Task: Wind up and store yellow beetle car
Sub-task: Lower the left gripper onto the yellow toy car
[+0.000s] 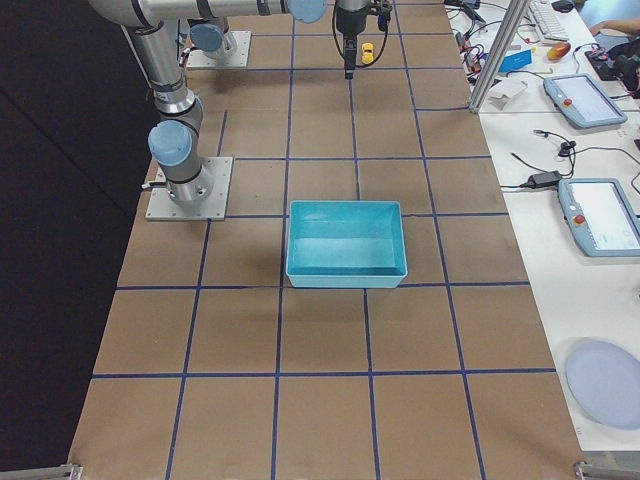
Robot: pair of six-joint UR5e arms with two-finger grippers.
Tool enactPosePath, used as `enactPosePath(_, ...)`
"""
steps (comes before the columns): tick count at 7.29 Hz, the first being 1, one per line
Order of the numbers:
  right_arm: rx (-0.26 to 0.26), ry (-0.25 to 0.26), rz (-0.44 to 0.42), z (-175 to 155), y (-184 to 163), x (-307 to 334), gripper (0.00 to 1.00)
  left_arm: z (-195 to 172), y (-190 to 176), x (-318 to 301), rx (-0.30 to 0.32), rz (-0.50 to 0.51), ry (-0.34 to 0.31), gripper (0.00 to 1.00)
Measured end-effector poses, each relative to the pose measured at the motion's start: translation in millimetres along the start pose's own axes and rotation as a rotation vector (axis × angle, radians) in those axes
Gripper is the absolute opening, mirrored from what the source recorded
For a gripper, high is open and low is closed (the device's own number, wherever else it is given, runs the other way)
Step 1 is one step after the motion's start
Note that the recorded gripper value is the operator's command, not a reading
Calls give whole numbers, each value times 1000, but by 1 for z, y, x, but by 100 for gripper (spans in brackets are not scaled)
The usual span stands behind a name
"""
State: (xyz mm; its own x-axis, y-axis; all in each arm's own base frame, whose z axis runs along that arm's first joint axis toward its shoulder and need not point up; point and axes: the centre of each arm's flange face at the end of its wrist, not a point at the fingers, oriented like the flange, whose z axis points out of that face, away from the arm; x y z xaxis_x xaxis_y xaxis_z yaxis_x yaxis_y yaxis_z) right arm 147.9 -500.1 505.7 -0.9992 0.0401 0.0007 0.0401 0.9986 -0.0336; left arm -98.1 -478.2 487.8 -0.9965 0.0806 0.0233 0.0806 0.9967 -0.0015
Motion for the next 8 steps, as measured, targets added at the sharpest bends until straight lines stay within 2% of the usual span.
enactPosePath(3, -1, 0, 1, 0, 0, 0, 100, 43, -51, -12, 13, -7, -1, 100)
enactPosePath(5, -1, 0, 1, 0, 0, 1, 100, 77, -89, -20, 84, 72, -18, 100)
enactPosePath(6, -1, 0, 1, 0, 0, 1, 100, 88, -96, -24, 104, 161, -50, 100)
enactPosePath(8, -1, 0, 1, 0, 0, 1, 100, 106, -90, -34, 72, 285, -179, 100)
